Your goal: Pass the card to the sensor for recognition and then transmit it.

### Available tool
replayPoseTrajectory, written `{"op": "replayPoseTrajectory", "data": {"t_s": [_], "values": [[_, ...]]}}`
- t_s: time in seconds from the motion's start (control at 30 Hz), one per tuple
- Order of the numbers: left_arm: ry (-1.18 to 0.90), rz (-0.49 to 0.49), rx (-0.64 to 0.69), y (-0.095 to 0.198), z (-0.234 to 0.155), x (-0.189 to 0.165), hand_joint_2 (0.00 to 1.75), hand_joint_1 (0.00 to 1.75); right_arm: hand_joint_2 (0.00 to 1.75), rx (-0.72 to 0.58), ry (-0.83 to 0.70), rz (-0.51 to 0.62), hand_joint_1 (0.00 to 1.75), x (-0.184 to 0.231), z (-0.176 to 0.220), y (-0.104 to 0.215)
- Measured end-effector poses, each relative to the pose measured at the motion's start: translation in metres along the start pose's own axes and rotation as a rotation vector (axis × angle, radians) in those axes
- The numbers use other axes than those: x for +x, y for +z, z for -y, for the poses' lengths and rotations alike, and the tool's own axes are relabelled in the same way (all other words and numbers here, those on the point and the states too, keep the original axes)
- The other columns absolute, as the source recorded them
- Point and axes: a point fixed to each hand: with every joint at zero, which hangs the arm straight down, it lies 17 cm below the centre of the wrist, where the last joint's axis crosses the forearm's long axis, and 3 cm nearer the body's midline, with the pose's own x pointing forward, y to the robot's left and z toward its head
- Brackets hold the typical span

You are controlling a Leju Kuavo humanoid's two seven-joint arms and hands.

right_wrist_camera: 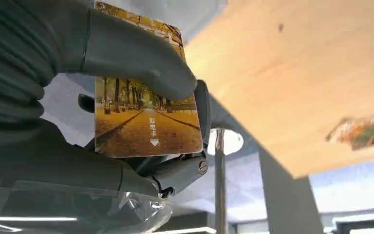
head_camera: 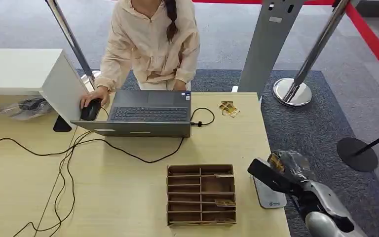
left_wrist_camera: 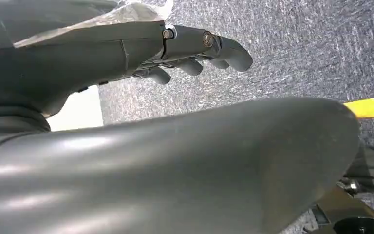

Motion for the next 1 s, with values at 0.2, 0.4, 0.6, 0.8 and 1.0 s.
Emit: {"op": "replayPoseTrajectory", "data": {"t_s": [0.2, 0.4, 0.6, 0.8, 1.0], "values": [[-0.008, 0.002, 0.000, 0.000, 0.000, 0.000, 0.00, 0.00, 1.75, 0.078, 0.025, 0.017, 1.75, 0.009, -0.027, 0.001], [-0.021, 0.003, 0.002, 0.000, 0.000, 0.000, 0.00, 0.00, 1.75, 0.165, 0.059, 0.032, 1.75, 0.016, -0.060, 0.005], [-0.025, 0.005, 0.002, 0.000, 0.000, 0.001, 0.00, 0.00, 1.75, 0.213, 0.072, 0.040, 1.75, 0.019, -0.082, 0.009], [-0.022, 0.006, 0.001, 0.000, 0.000, 0.002, 0.00, 0.00, 1.75, 0.185, 0.074, 0.047, 1.75, 0.022, -0.078, 0.004], [-0.011, 0.003, 0.004, 0.000, -0.001, 0.001, 0.00, 0.00, 1.75, 0.053, 0.053, 0.082, 1.75, 0.032, -0.049, -0.007]]}}
